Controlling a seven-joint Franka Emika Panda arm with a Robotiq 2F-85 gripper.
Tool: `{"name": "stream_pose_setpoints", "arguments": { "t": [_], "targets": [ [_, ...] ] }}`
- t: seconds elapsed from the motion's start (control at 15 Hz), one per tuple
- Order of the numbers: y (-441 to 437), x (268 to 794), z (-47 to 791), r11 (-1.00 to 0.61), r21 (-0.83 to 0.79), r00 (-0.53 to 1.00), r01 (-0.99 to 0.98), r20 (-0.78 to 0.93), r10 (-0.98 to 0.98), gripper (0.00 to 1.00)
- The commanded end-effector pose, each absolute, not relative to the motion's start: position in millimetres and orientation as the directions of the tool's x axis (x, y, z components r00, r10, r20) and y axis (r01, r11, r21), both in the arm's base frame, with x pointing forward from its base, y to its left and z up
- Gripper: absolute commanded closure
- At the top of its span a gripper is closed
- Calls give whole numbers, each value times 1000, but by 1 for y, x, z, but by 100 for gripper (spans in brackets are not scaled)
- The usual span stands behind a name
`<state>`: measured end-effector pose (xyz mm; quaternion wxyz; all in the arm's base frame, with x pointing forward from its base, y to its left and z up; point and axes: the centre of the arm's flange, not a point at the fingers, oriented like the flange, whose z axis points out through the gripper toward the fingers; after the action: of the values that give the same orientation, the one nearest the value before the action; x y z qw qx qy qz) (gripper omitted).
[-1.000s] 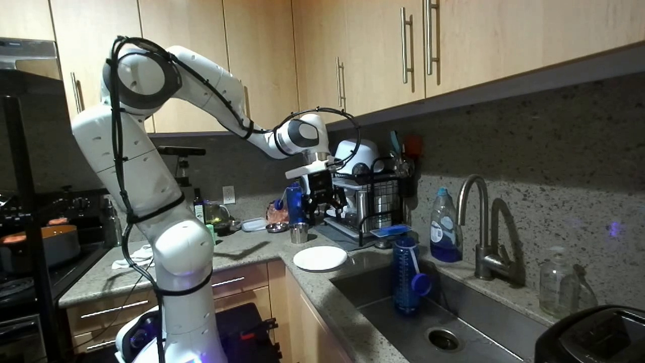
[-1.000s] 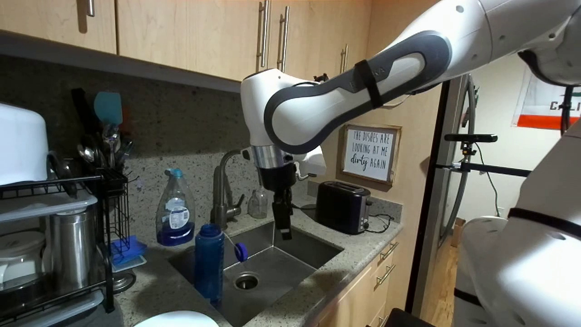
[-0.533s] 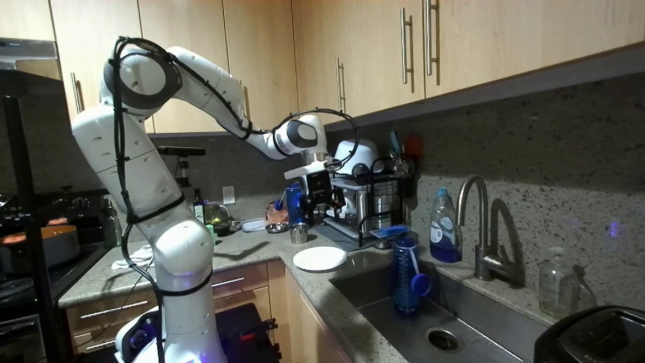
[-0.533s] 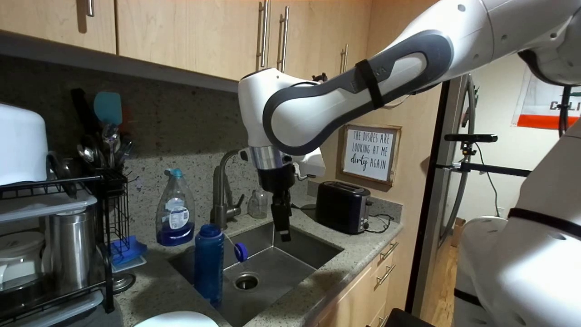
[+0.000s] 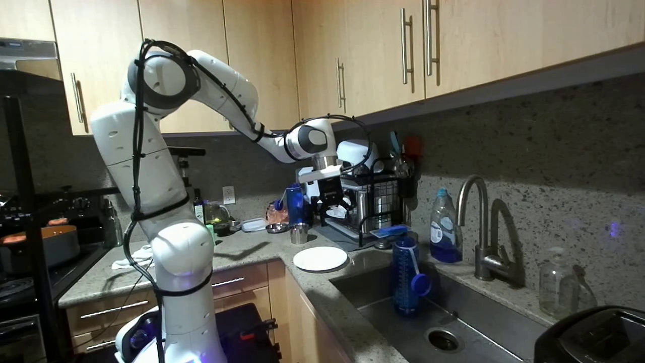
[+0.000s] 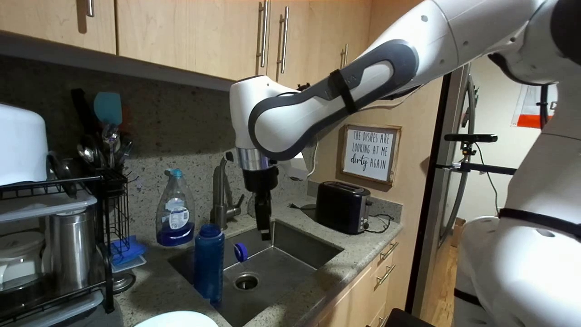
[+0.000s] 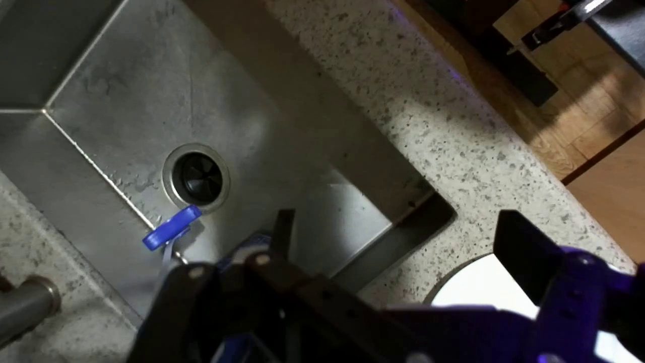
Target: Put the blue sponge on the white plate
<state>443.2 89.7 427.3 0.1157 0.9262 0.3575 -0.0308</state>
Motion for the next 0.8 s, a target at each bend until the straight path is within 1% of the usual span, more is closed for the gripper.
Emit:
{"name": "stream_pose_setpoints", "arguments": {
  "t": [0.0,0.07,0.2,0.53,0.6,0.73],
  "targets": [
    [88,502,430,-668,196,695,718,-132,707,0],
    [110,477,421,-657,198,683,728,-127,719,0],
    [120,488,415,-624,177,647,761,-136,751,0],
    [145,505,416,-576,207,609,791,-167,775,0],
    [140,493,411,-603,194,631,774,-150,762,0],
    [143,497,412,-595,200,624,779,-151,767,0]
  ]
}}
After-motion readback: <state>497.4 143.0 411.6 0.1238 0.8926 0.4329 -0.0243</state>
